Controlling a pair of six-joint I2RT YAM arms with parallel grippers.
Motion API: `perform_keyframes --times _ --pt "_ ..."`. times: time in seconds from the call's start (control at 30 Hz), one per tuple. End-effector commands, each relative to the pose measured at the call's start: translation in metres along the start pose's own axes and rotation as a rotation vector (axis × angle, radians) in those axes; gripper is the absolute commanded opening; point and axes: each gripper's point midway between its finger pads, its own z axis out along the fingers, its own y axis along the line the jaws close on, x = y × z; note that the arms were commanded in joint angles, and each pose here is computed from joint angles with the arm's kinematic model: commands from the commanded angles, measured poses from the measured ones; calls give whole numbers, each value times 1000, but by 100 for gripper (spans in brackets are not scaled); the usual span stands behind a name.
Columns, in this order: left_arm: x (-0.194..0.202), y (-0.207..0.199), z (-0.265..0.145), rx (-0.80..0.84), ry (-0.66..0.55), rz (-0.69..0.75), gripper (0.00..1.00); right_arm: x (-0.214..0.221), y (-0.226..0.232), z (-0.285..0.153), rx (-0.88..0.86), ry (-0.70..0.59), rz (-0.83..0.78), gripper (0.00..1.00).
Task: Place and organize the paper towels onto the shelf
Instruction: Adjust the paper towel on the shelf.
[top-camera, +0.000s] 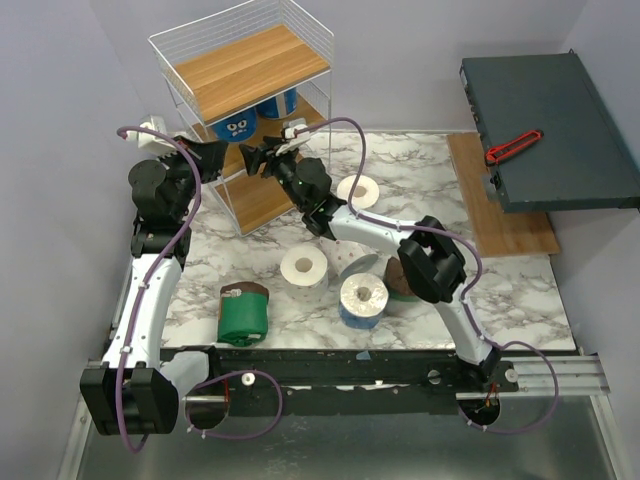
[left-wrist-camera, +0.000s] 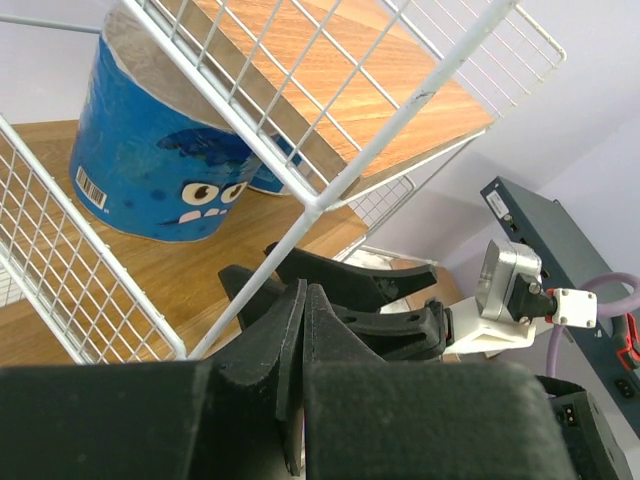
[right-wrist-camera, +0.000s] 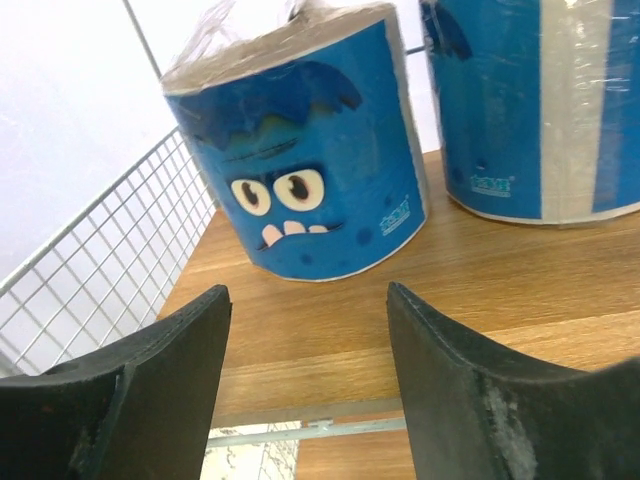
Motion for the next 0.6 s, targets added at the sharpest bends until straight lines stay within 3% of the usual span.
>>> perform_keyframes --times 0.0,0.23,0.57 --pt "-11 -4 -4 -6 -49 0 0 10 17 2 -73 34 -40 63" --pt "-13 -3 -4 -20 -44 22 0 17 29 10 -94 -3 -46 56" --pt "-1 -8 -7 -11 -21 4 0 32 31 27 -69 -16 -69 54"
